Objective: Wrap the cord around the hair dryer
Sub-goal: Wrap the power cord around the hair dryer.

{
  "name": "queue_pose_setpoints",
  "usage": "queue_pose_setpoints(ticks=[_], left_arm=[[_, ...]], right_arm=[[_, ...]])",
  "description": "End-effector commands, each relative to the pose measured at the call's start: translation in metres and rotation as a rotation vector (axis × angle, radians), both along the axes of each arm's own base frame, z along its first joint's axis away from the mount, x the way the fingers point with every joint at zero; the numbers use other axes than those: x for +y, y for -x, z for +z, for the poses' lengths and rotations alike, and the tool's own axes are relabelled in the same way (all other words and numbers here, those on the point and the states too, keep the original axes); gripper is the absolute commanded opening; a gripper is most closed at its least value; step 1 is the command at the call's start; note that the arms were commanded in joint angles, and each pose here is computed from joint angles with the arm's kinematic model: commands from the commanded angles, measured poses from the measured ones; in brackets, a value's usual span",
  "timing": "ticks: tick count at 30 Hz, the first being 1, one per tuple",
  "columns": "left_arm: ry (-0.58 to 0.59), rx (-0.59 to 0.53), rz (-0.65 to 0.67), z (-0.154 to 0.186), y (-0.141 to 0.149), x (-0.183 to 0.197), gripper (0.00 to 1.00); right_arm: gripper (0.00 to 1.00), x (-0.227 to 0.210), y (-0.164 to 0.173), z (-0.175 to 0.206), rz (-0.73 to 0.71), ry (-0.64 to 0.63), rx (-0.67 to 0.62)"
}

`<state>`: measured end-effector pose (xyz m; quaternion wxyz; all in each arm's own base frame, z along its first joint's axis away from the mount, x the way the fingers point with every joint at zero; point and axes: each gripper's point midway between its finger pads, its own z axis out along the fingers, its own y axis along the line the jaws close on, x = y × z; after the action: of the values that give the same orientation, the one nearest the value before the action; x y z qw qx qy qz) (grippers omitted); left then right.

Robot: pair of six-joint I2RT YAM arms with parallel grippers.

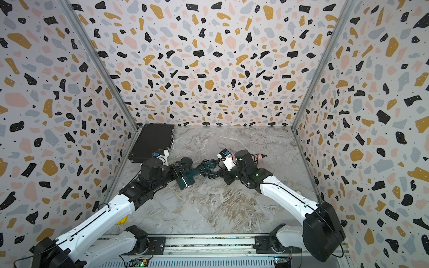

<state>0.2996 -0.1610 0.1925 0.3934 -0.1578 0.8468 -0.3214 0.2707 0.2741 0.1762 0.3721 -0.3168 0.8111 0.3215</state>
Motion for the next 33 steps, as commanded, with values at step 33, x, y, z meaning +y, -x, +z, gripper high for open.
queue_pose_setpoints(ticks=[33], left_arm=[[0.006,0.138,-0.386,-0.028,0.009,-0.059,0.00]], right_arm=[[0.00,0.021,0.040,0.047,0.034,-0.034,-0.292]])
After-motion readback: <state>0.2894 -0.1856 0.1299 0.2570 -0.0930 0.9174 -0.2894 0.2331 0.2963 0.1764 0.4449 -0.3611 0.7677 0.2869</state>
